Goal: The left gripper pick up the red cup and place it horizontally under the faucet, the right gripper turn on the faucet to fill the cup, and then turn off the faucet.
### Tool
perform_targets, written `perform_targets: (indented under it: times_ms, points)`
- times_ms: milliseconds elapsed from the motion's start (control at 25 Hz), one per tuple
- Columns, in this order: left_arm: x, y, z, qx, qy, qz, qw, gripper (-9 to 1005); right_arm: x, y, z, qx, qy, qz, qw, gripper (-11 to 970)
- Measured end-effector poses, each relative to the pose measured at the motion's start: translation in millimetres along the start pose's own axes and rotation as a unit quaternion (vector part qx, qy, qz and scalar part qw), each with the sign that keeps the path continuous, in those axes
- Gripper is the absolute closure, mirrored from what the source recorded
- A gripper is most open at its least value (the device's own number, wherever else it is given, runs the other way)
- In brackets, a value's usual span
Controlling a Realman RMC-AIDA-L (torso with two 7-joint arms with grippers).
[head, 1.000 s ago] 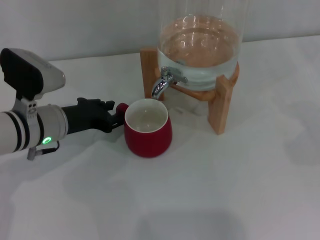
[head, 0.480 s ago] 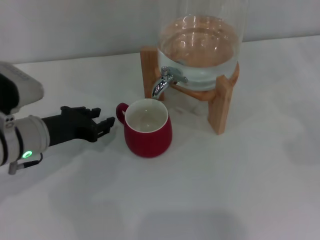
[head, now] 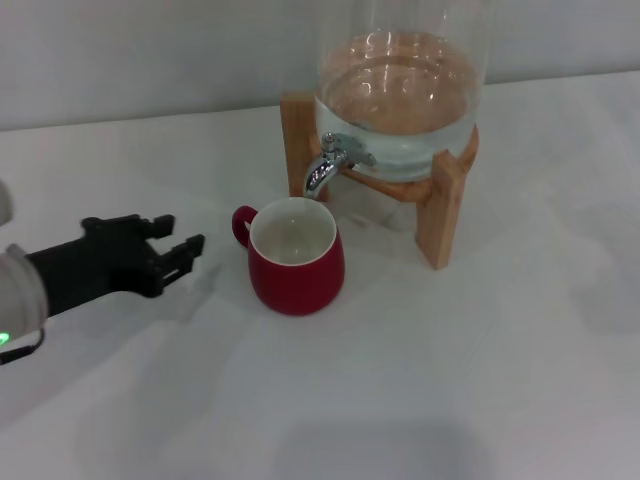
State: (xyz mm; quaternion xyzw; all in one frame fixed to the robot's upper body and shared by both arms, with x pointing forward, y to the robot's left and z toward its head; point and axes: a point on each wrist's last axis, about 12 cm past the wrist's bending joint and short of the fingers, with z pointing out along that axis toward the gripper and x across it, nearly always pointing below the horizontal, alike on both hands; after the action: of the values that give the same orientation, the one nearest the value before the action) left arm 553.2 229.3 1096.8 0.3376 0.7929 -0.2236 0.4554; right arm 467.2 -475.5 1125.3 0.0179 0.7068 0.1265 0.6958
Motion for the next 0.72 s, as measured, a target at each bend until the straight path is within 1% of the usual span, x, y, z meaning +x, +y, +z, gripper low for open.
perform_targets:
  times_ms: [80,160,280,400,520,720]
  points:
    - [1.3,-2.3,-15.4,-0.015,-0.013,0.002,1.000,543,-1.1,-0.7,-1.0,0.001,-0.003,0.002,1.000,238]
    - [-1.3,-4.4,-25.7,-0.025,-0.025,0.006,0.999,542,-1.7,-0.7,-1.3,-0.001,-0.004,0.002,1.000,238]
    - [-4.9,-8.0,-42.0,-0.039,-0.062,0.006,0.997,539,-2.4,-0.6,-2.0,-0.004,-0.005,0.001,1.000,238]
    - [-3.4,-3.5,-58.0,-0.066,-0.109,-0.004,0.992,537,-2.3,-1.3,-3.5,-0.003,-0.004,0.001,1.000,238]
    - [0.9,6.8,-74.5,-0.097,-0.164,-0.041,0.981,534,-2.4,-1.5,-3.2,-0.002,-0.004,0.002,1.000,238]
    - [15.2,24.4,-97.3,-0.129,-0.250,-0.121,0.952,530,-2.6,-1.7,-2.9,-0.001,-0.005,0.002,1.000,239]
